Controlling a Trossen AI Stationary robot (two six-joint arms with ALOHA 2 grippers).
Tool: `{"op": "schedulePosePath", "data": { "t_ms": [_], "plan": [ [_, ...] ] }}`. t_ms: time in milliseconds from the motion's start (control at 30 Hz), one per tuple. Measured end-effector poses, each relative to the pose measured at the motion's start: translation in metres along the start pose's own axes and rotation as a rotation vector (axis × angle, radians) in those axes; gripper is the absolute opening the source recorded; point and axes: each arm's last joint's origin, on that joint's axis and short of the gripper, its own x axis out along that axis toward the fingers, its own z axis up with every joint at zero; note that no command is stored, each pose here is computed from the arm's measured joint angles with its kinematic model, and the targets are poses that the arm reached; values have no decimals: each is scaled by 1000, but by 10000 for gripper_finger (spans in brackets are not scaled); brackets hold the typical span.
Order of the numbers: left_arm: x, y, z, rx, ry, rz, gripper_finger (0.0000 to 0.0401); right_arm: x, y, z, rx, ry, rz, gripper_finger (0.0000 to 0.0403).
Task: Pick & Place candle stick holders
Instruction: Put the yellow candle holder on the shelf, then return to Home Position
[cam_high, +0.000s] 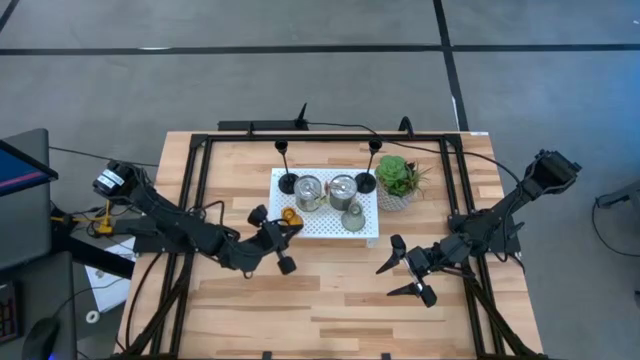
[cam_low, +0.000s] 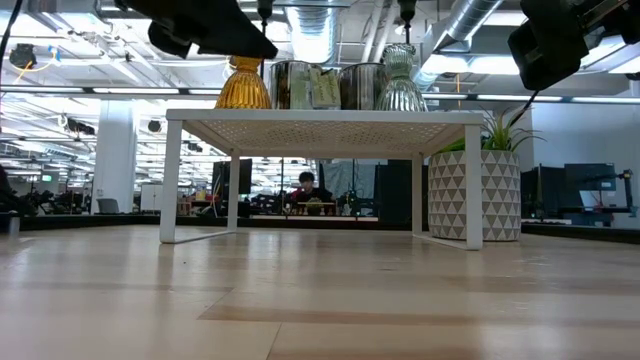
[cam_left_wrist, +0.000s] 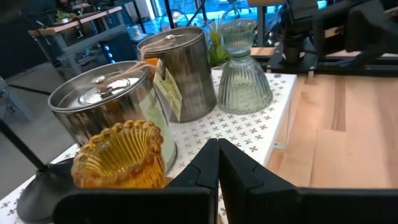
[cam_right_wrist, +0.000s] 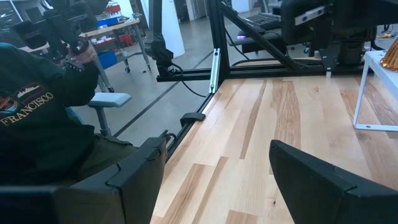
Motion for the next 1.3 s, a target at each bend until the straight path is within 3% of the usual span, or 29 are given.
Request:
{"op": "schedulePosePath", "data": {
  "t_ms": [233,833,1033,1300],
  "plan": [
    [9,6,1,33,5,26,5,0,0,0,0,0,0,276],
    [11,9,1,248,10,44,4,0,0,0,0,0,0,276],
    [20,17,1,247,18,84,4,0,0,0,0,0,0,276],
    [13,7,1,164,10,-63,3,0,0,-1,-2,9,-1,276]
  ]
}}
